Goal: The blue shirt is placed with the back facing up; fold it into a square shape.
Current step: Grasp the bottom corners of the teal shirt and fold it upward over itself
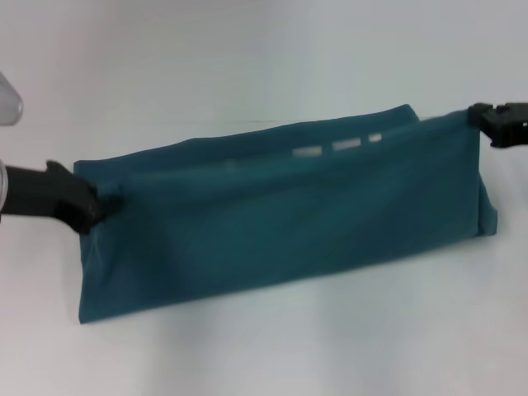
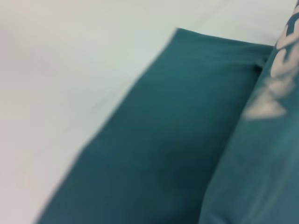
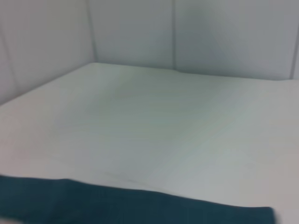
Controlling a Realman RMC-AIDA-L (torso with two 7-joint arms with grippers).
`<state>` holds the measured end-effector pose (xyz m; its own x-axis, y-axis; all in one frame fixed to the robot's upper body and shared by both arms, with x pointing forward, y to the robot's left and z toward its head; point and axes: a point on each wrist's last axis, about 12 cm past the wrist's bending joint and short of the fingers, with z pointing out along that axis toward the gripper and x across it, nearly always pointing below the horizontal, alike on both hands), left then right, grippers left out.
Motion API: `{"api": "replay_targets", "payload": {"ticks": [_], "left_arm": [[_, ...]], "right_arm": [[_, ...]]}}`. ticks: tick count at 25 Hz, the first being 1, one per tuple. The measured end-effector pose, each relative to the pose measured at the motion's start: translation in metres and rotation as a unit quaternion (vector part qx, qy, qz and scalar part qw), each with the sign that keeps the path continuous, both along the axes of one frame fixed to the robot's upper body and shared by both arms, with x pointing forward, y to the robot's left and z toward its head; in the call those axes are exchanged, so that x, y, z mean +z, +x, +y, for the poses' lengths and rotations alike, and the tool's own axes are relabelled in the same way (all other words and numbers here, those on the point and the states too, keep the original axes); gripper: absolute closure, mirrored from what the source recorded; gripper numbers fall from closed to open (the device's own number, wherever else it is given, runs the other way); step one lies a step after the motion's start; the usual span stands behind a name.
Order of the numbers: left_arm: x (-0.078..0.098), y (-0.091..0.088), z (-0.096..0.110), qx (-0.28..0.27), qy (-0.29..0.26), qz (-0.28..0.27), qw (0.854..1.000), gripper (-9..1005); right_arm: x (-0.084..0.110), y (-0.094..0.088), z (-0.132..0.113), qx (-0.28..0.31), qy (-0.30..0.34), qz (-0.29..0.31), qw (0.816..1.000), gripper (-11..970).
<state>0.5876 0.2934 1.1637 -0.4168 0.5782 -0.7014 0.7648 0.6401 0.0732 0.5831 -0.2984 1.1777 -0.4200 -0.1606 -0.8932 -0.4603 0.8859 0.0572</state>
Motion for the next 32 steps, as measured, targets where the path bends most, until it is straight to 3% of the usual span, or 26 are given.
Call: {"api": "replay_targets", "payload": {"ticks": [2, 16, 32], "left_arm": [[-0.001, 0.009, 0.004, 0.027, -0.006, -0.023, 0.999, 952], [-0.022, 0.047, 0.001, 0.084, -0.005, -0.090, 0.992, 952], [-0.046, 0.059, -0.022, 0.109, 0.029, -0.121, 0.986, 900]], "right_arm": [[0.000, 0.020, -0.001, -0.013, -0.008, -0.003, 1.000, 948], [-0.009, 0.081, 0.029, -0.019, -0.054, 0.011, 0.998, 949], [-0.033, 0.093, 0.034, -0.051, -0.074, 0.026, 0.996, 928]]}}
